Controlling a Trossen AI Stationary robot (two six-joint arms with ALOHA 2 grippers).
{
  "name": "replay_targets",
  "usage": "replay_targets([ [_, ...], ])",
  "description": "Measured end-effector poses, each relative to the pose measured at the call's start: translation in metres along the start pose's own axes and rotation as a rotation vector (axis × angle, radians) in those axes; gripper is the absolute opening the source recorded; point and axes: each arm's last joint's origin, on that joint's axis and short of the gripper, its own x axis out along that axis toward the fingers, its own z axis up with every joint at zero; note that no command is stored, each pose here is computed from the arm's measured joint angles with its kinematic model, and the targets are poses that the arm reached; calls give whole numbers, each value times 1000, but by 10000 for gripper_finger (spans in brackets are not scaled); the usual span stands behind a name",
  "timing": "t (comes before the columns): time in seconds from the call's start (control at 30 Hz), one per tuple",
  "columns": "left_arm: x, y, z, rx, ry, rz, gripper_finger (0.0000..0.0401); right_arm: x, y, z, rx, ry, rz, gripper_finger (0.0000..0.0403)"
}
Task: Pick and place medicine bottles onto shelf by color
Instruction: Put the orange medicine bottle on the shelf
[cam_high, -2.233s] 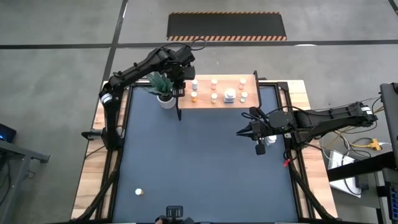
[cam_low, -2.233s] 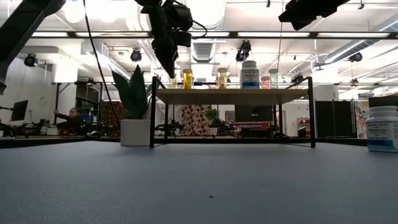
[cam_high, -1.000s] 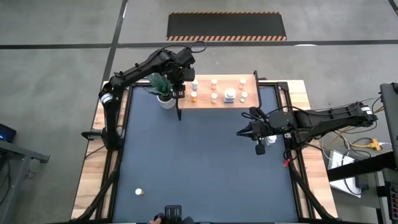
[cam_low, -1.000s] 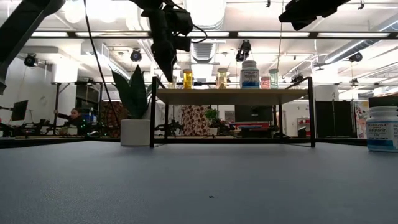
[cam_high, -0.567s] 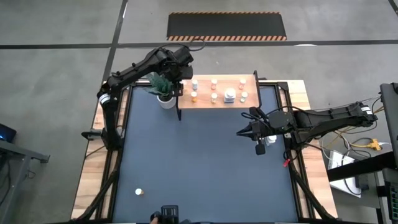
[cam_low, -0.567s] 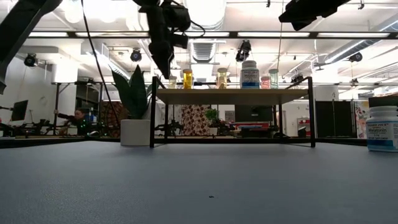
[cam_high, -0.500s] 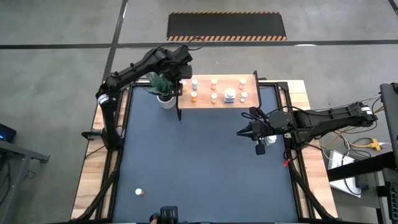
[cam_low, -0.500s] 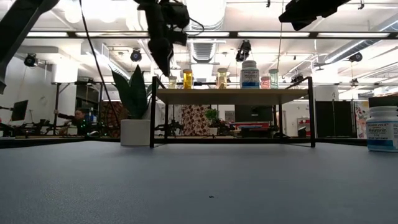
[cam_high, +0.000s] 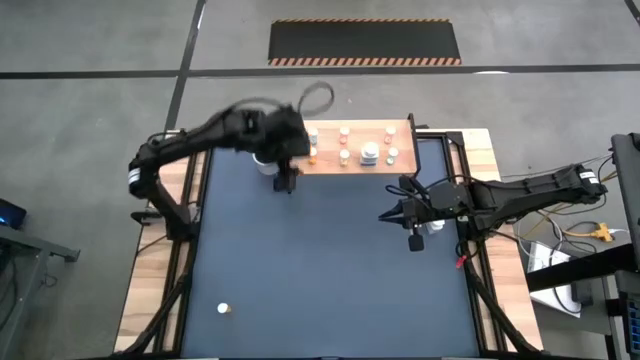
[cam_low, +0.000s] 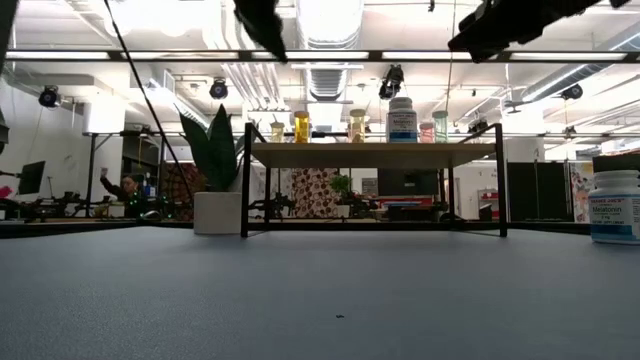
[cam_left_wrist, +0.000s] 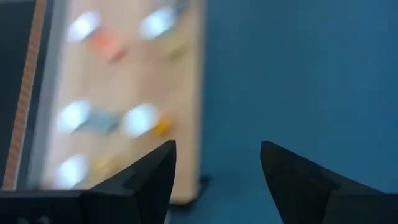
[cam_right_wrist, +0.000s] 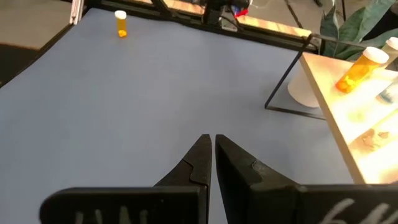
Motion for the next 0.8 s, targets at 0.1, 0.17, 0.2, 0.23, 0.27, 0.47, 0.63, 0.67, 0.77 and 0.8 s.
replay_targets([
  [0.1, 0, -39, 0, 34, -77, -55, 216, 6, 2, -10, 2, -32, 1, 13],
  [0.17, 1, -65, -2, 37, -129, -98, 216, 10, 3, -17, -6, -40, 2, 13],
  [0.2, 3, -77, -5, 35, -140, -121, 216, 11, 4, -21, -12, -42, 1, 13],
  [0.23, 4, -89, -8, 31, -145, -145, 216, 13, 5, -24, -18, -50, 1, 13],
  [0.27, 5, -99, -11, 20, -150, -163, 216, 14, 5, -26, -28, -61, -1, 13],
  [0.47, 14, -152, -35, -232, -37, -253, 216, 18, 6, -34, -81, -109, -12, 13],
  [0.63, 15, -188, -59, -514, 187, -327, 216, 18, 6, -34, -86, -112, -12, 13],
  [0.67, 15, -196, -64, -565, 242, -341, 216, 18, 7, -35, -88, -110, -12, 13],
  [0.77, 14, -217, -80, -690, 381, -350, 216, 18, 7, -36, -99, -106, -12, 13],
  [0.8, 14, -223, -85, -728, 416, -346, 216, 19, 7, -37, -101, -104, -12, 13],
])
